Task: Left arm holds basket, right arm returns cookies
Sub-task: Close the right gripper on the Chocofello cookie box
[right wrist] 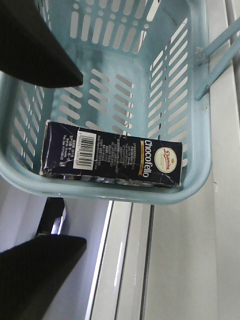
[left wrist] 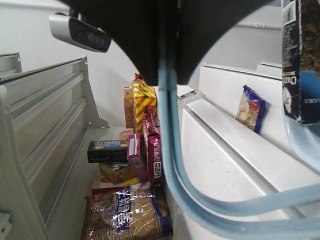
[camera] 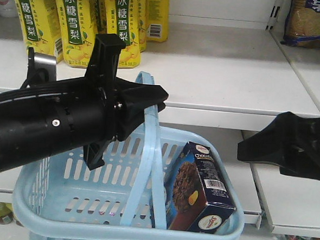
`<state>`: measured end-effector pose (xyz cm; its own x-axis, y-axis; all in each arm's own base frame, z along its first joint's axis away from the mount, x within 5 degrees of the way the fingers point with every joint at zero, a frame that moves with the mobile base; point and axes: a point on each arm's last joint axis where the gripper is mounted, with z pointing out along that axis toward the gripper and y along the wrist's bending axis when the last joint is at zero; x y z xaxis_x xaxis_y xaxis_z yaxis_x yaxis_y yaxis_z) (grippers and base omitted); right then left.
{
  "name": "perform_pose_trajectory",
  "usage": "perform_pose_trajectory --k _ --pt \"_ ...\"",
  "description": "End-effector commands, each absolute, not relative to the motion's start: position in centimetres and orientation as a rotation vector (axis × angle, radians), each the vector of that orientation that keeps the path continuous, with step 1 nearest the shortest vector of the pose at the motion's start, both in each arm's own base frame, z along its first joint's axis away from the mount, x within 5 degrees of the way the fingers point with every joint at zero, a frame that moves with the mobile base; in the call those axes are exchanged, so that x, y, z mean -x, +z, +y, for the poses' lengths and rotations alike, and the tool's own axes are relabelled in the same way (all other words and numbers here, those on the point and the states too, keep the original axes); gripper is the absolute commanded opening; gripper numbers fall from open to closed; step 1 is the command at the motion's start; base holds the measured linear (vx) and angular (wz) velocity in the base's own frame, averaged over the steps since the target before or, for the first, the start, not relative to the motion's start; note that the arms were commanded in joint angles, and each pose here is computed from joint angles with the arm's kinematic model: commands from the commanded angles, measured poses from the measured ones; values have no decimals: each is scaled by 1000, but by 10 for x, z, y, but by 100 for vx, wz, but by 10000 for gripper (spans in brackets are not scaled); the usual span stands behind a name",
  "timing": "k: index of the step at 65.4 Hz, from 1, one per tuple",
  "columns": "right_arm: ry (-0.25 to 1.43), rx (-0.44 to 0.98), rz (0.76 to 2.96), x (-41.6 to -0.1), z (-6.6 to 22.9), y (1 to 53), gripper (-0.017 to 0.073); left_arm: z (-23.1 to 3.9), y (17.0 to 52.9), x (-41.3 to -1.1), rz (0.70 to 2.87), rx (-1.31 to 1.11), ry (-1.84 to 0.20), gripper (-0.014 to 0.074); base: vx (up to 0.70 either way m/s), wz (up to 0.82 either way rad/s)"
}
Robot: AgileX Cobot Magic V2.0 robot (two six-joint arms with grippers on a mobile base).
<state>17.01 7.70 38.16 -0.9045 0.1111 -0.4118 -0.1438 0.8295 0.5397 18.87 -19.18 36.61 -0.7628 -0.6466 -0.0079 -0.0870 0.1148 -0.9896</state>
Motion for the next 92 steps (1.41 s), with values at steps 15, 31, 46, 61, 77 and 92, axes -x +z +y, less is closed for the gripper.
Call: perform_pose_trajectory --k 15,31,46,61,77,92 --pt "1000 57 2531 -187 91 386 564 -185 389 -186 1870 686 -1718 -3 0 0" --pt "1062 141 2531 -182 95 388 564 -185 389 -186 1870 686 -1718 -3 0 0" --pt "1028 202 2515 -181 98 392 564 -185 389 -186 1870 686 -1718 -3 0 0" --pt "909 311 2499 -179 113 395 564 -185 389 -186 1870 686 -1718 -3 0 0" --pt "871 306 2554 -188 115 386 564 -185 389 -186 1870 685 -1717 -3 0 0" --pt "874 334 2563 -196 126 378 564 -185 389 -186 1870 685 -1717 -3 0 0"
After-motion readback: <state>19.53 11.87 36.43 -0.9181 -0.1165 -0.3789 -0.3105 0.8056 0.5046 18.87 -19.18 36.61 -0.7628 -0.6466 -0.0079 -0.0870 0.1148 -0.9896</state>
